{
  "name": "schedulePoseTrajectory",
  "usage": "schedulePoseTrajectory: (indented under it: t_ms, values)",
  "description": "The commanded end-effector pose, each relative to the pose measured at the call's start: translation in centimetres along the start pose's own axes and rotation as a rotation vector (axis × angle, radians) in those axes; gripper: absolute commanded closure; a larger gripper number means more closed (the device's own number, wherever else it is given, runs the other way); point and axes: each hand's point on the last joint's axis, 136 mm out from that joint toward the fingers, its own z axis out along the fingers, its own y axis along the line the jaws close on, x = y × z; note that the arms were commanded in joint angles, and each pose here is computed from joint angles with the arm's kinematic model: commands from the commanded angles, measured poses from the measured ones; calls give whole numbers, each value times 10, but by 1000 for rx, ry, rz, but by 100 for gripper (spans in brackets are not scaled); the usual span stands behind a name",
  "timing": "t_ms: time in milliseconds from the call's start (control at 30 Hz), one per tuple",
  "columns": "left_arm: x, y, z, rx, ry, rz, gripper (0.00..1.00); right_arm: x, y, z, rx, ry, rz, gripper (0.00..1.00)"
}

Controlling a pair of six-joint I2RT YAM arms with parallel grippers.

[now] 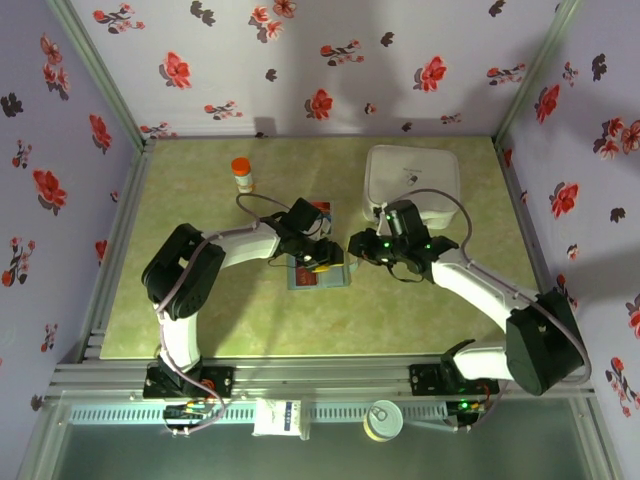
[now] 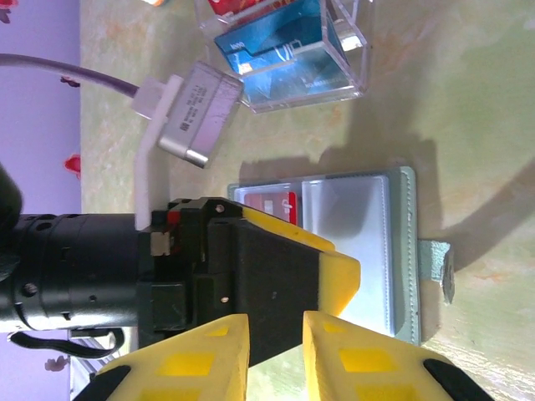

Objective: Take the credit cards out of the card holder

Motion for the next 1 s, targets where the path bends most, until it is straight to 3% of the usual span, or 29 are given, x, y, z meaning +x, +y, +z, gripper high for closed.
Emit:
schedulePoseTrajectory:
  t_ms: [0, 467, 733, 967]
  values:
    - [-6, -7, -23, 8, -43, 20, 55, 0, 0, 9, -9, 22, 18, 76]
    - [0, 51, -72, -58, -128, -56, 65, 21, 22, 66, 7, 164, -17, 77]
    - [14, 85, -74, -98, -111, -94, 79, 35, 31, 95, 23, 229, -22, 78]
    - [13, 88, -68, -88, -102, -95, 89, 41, 28, 110, 38, 270, -12, 79]
